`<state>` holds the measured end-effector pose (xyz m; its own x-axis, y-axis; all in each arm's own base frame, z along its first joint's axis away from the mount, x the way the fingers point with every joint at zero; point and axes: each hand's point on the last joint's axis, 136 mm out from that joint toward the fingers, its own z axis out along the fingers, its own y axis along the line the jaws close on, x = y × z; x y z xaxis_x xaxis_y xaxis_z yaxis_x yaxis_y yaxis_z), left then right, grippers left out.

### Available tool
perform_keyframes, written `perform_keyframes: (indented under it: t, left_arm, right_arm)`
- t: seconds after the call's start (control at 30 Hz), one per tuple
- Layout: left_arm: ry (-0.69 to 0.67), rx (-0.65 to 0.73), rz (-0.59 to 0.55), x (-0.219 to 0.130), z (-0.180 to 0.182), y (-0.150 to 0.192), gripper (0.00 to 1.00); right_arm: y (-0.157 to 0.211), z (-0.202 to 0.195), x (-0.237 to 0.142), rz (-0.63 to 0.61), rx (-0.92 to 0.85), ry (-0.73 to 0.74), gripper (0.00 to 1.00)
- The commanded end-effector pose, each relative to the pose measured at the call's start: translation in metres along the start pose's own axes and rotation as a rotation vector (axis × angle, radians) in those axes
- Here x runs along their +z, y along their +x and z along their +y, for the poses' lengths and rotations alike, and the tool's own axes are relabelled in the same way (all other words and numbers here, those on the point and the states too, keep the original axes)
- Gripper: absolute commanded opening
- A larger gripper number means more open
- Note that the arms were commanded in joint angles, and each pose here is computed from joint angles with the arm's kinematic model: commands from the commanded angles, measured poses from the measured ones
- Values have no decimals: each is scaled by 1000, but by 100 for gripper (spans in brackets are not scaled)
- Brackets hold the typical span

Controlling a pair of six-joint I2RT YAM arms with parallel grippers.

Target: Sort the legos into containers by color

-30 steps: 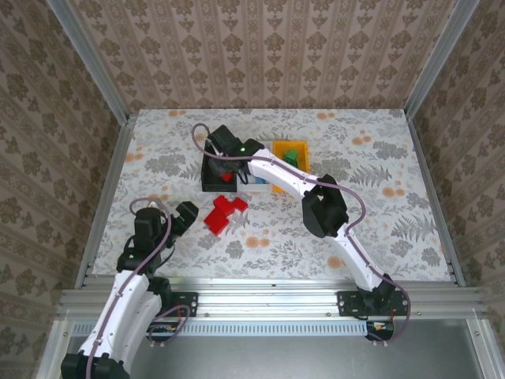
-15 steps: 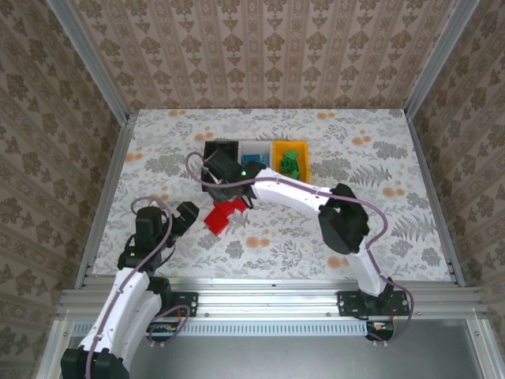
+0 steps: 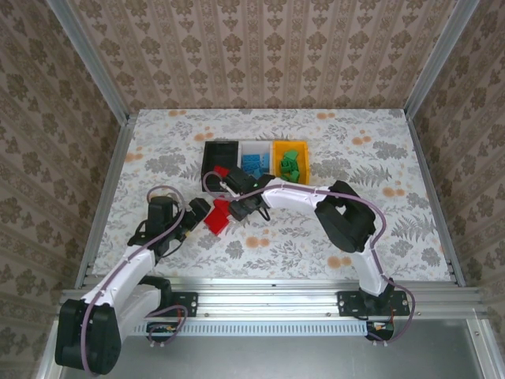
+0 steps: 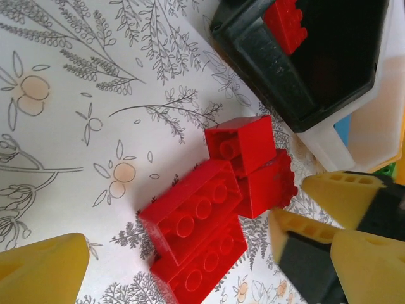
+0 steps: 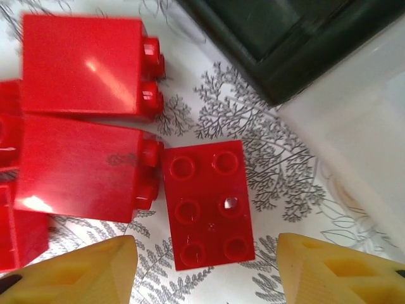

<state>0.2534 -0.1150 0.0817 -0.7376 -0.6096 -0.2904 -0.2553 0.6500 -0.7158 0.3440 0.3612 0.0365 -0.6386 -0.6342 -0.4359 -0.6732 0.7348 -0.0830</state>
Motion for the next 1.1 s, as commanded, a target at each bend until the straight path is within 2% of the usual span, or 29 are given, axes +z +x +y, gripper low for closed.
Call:
perform_keyframes:
  t: [0.0,0.27,0.37,0.5,0.73,1.07]
  left_arm:
    - [41,35,-19,-3,-16,-7,100]
    - [16,52,-100,-18,-11,-17,100]
    - [13,48,-108,-20,-9,-17,100]
    - [12,45,-101,-20,-8,-16,100]
    - [14,53,-103,-21,-7,-16,100]
    - [-3,34,-130,-24,6,-14,100]
  right_arm:
    - [-6,-5,10,2,-21,7,60]
    - [3,-3,20,4,-25,1,48]
    - [5,-3,19,-2,-29,18,41]
    - [8,-3,11,-14,-45,63,37]
    - [13,13,-19,-90,5,4,38]
    - [16,5,-38,-116,21,51,35]
